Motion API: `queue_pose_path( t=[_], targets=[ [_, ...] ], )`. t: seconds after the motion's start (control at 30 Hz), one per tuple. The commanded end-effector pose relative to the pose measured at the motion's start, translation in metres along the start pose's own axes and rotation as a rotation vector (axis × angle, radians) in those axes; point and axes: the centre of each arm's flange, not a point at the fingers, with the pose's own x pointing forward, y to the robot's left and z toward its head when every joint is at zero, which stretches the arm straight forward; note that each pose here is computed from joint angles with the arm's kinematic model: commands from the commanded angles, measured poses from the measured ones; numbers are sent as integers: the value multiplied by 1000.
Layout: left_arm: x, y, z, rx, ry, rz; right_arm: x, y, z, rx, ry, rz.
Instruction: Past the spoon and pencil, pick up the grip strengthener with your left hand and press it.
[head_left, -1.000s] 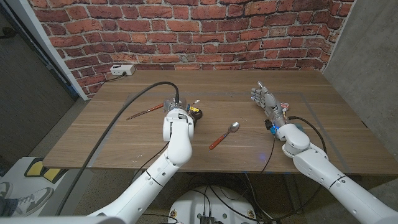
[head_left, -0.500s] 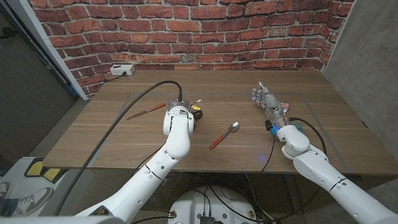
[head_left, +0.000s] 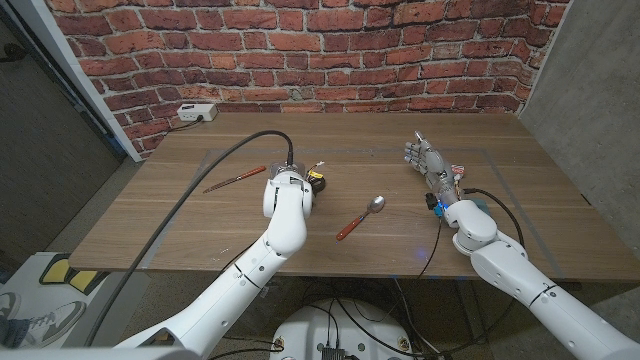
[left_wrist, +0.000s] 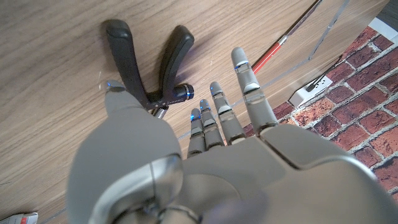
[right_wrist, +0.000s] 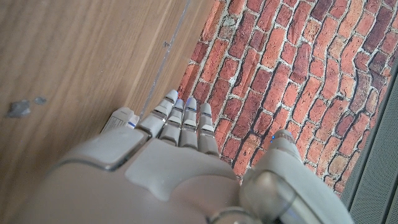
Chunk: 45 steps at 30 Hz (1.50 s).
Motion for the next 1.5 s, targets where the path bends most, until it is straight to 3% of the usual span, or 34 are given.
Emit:
queue_pose_path(
  t=[0.03,0.47,1.03,1.5],
  targets=[
    [3,-3,-2,4,15,13,4,2,0,-5,10,6],
    [3,-3,5,9,-6,-11,9,3,0,-5,2,15],
    [5,-11,16,20,-27,-57,11,2,-2,-3,10,22],
    [3,-14,13,41,-13,-63,9,1,-4,1,18,17]
  ],
)
